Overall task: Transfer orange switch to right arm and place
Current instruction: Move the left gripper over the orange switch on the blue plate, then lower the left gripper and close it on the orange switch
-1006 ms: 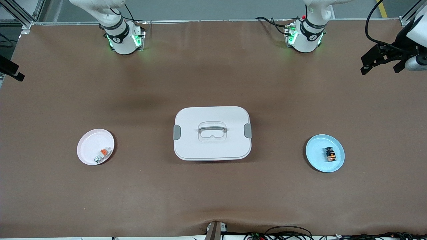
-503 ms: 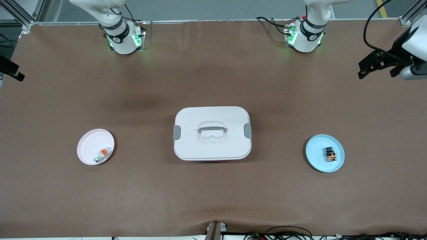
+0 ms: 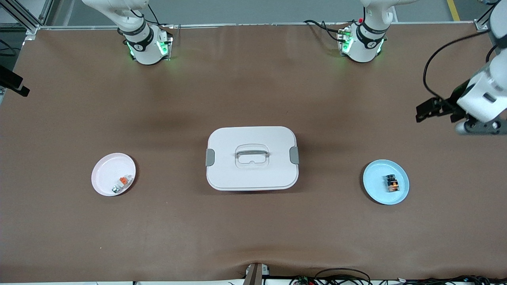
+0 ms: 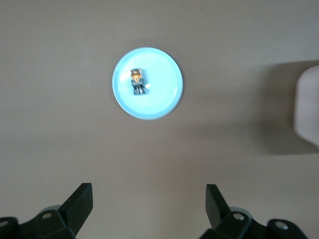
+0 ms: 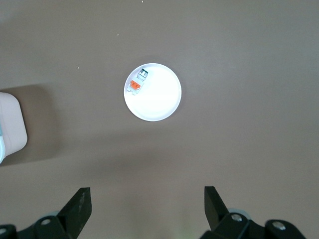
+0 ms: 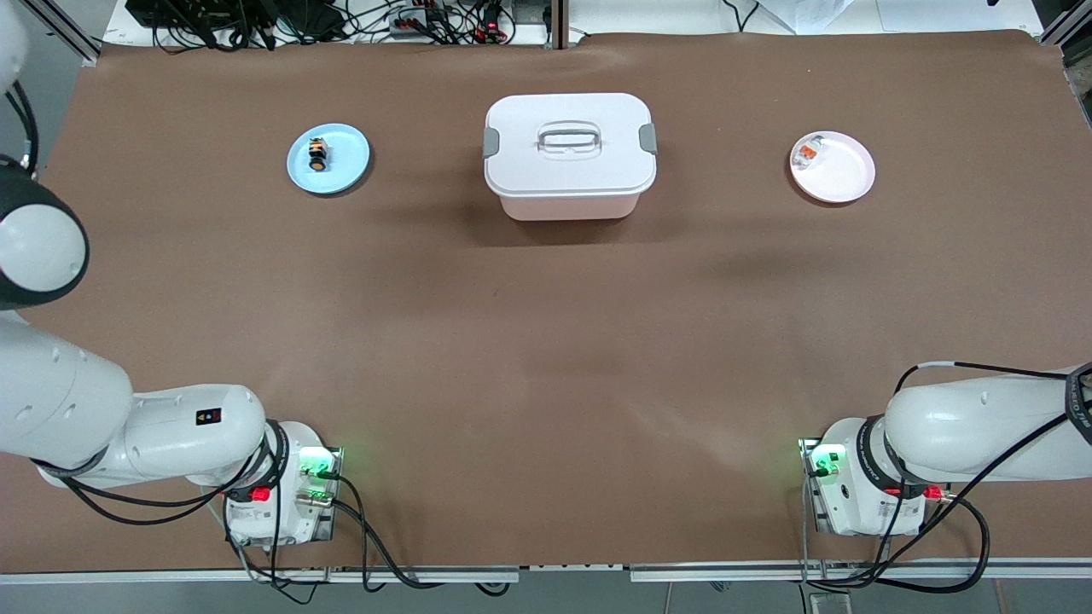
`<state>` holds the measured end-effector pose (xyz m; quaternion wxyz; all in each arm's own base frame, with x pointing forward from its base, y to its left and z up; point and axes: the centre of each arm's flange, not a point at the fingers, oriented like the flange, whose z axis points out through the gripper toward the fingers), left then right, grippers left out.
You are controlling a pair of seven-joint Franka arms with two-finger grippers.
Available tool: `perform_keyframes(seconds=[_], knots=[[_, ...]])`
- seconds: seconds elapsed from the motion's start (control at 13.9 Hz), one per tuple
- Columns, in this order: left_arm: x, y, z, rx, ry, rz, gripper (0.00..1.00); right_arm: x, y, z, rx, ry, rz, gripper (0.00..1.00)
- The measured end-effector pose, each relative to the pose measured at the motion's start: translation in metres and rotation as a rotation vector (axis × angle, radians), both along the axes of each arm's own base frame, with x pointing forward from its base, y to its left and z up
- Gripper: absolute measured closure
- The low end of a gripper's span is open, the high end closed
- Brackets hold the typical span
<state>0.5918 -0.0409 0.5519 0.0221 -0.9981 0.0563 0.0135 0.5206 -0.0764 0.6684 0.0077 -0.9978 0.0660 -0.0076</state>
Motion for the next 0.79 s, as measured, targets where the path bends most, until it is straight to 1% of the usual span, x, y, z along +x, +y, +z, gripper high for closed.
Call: perform_keyframes(seconds=[0.14, 0.29, 0.43, 0.65, 0.79], knots=[[0.014, 0.002, -0.041, 0.024, 0.002, -0.122, 0.00, 0.000, 0.000, 0.000, 0.000, 0.000, 0.000, 0.00], [0.025, 0.003, -0.081, 0.013, 0.034, -0.285, 0.00, 0.000, 0.000, 0.000, 0.000, -0.001, 0.000, 0.00], [0.039, 0.012, -0.116, -0.007, 0.040, -0.445, 0.00, 0.000, 0.000, 0.000, 0.000, -0.001, 0.000, 0.00], [0.059, 0.049, -0.169, -0.038, 0.033, -0.652, 0.00, 0.000, 0.000, 0.000, 0.000, -0.001, 0.000, 0.00], [0.069, 0.077, -0.201, -0.048, 0.004, -0.760, 0.00, 0.001, -0.001, 0.001, -0.001, -0.009, -0.001, 0.00]])
